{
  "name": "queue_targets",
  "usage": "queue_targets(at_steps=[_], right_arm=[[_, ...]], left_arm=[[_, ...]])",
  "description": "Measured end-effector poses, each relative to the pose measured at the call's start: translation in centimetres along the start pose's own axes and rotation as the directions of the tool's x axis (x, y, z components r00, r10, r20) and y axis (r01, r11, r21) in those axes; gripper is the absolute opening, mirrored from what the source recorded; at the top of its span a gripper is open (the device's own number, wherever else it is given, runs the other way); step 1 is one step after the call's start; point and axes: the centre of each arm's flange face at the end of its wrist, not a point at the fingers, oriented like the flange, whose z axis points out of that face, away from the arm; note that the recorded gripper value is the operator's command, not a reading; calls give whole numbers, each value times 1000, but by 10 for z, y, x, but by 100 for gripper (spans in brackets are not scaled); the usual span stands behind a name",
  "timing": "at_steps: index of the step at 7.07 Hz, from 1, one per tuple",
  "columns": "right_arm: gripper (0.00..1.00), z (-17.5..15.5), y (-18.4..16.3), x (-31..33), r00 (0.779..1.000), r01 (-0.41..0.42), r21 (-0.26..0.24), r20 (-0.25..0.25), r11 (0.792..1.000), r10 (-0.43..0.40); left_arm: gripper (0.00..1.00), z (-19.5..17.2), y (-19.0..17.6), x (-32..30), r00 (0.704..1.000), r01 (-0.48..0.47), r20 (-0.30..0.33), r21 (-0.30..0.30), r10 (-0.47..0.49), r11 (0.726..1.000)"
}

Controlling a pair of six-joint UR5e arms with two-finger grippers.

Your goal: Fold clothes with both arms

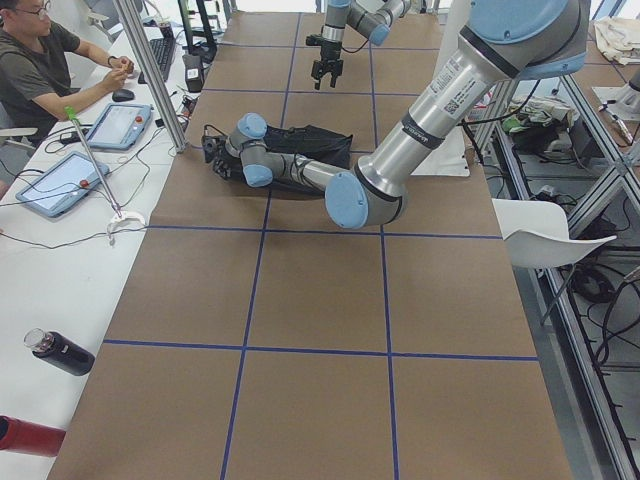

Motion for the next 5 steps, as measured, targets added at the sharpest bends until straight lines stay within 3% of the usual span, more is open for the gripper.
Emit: queue_targets(at_steps=[2,3,5], right_arm=[[100,19,19,-12,999,26,72,34,997,-29],[97,37,33,-25,999,36,87,27,996,-39],[67,62,65,-57,991,130,79,-15,988,-129]], left_arm=[[74,-11,-4,-10,1000,-26,-14,4,26,1000],[74,-33,-1,-24,999,-31,-35,-13,31,999],[73,-94,7,-65,997,-39,-70,-64,34,997]])
